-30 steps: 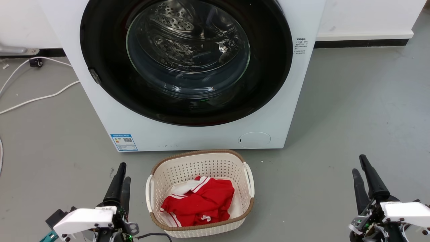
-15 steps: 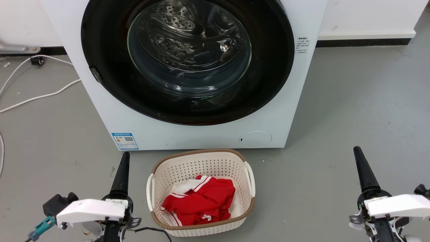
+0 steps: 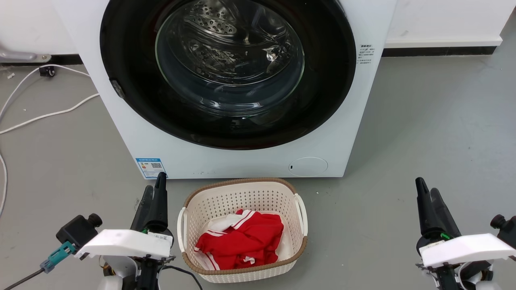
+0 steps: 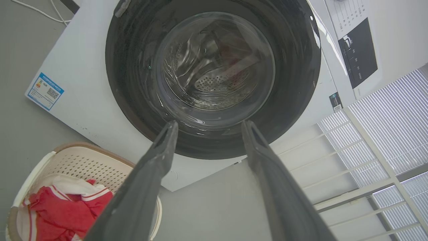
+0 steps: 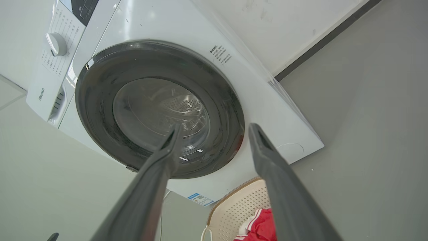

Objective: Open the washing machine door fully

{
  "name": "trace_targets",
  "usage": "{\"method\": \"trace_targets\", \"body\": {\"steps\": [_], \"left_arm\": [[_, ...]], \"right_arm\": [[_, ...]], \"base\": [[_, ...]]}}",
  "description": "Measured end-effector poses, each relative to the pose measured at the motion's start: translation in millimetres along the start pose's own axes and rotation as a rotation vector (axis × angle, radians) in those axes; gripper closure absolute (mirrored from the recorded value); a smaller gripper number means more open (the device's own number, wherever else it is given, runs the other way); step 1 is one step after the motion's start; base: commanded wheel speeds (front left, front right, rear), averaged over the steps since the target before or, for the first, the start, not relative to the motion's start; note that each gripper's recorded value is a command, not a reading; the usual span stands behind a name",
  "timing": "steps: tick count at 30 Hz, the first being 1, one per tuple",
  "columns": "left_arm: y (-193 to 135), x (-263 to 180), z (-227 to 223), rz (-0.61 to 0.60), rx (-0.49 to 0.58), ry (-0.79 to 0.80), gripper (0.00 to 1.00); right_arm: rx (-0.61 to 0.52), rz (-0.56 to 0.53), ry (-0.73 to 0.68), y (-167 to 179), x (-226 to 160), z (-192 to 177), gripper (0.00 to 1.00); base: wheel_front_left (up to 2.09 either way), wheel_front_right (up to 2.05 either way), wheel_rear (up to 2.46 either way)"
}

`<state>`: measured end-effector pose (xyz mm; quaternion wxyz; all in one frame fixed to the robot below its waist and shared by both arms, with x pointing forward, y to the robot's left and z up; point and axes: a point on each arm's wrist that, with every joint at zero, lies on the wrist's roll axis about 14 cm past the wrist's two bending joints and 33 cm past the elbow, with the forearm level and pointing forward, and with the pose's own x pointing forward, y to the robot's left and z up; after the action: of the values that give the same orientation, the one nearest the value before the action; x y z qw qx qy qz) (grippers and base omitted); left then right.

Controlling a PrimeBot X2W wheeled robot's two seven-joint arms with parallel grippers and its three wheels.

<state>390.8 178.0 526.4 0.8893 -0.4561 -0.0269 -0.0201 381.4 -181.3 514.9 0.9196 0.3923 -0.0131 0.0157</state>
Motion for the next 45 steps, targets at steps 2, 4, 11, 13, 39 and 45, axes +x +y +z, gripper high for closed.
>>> {"method": "trace_targets", "body": {"steps": [2,4,11,13,39,45], "left_arm": [[0,0,0,0.0,0.04,0.0,0.0],[-1,1,-1,-0.004,0.081,0.003,0.0],[-7,4,-4,-0.028,0.204,0.006,0.0],[-7,4,-5,-0.03,0.24,0.009,0.0],[-14,10,-13,-0.073,0.596,0.012,0.0],[-15,9,-15,-0.086,0.656,0.011,0.0]], "right_arm": [[-0.039,0.005,-0.003,1,0,1,0.0],[-0.072,0.009,-0.004,2,0,1,0.0],[-0.193,0.019,-0.002,3,-1,-1,0.0],[-0.226,0.02,-0.001,3,-1,-2,0.0],[-0.542,0.082,0.003,15,-3,-6,0.0],[-0.593,0.088,0.015,15,-3,-9,0.0]], "base": [[0.0,0.0,0.0],[0.0,0.0,0.0],[0.0,0.0,0.0],[0.0,0.0,0.0],[0.0,0.0,0.0],[0.0,0.0,0.0]]}}
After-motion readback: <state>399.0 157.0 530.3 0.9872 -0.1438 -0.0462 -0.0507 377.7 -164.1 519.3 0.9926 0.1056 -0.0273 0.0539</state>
